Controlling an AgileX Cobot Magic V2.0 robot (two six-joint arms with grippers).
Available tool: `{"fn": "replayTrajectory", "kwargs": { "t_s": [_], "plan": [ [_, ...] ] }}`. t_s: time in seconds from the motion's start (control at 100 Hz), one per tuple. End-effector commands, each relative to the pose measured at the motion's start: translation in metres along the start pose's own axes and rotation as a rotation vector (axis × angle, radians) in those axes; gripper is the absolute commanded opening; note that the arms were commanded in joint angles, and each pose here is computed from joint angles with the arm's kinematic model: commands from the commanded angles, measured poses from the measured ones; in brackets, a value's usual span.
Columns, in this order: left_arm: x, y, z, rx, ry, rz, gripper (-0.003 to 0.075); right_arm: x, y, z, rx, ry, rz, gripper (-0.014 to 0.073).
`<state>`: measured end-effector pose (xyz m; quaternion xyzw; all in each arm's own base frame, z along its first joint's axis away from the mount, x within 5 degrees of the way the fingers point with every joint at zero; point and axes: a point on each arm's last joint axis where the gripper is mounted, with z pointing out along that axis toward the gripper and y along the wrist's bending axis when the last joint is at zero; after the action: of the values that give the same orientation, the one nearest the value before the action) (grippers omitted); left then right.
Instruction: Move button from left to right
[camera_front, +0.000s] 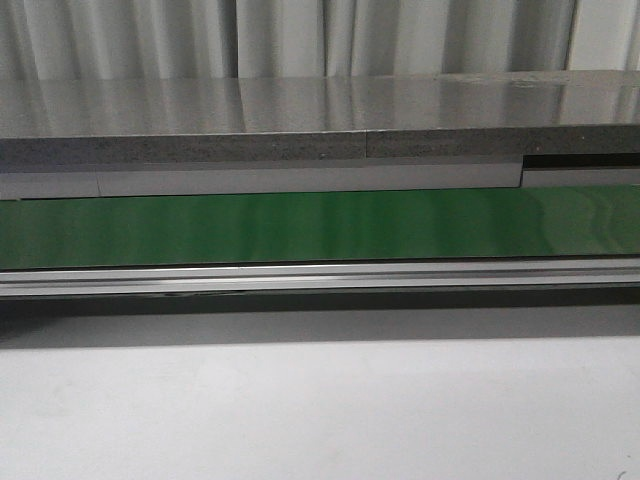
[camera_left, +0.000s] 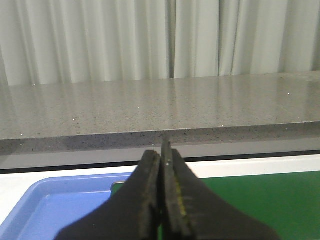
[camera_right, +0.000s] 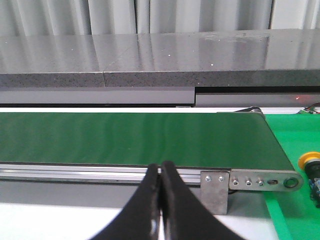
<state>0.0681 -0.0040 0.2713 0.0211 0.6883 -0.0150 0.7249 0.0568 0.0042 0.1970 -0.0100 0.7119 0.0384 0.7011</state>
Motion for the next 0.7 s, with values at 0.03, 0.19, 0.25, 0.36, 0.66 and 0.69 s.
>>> {"fn": "replayTrajectory", "kwargs": {
  "t_s": [0.03,0.19,0.25,0.36,0.66,0.69],
  "plan": [
    [-0.015,0.002,0.000,-0.017,-0.092,-0.017,-0.0020,-0.014,0.000,-0.003,0.005,-0.120,-0.008,-0.0066],
    [-0.012,0.002,0.000,-0.019,-0.081,0.064,-0.0020,-0.014,0.000,-0.003,0.005,-0.120,-0.008,-0.0066],
    [-0.008,0.002,0.000,-0.018,-0.075,0.074,-0.0020,-0.014,0.000,-0.003,0.005,-0.120,-0.008,-0.0066],
    [0.006,0.001,-0.002,-0.013,-0.053,0.016,-0.0021,-0.014,0.000,-0.003,0.005,-0.120,-0.008,-0.0066],
    [0.047,0.001,-0.013,-0.013,-0.055,0.001,-0.0020,-0.014,0.000,-0.003,0.005,-0.120,-0.008,-0.0066],
    [0.049,0.001,-0.015,-0.013,-0.063,0.002,-0.0020,-0.014,0.000,-0.003,0.005,-0.120,-0.008,-0.0066]
  ]
}}
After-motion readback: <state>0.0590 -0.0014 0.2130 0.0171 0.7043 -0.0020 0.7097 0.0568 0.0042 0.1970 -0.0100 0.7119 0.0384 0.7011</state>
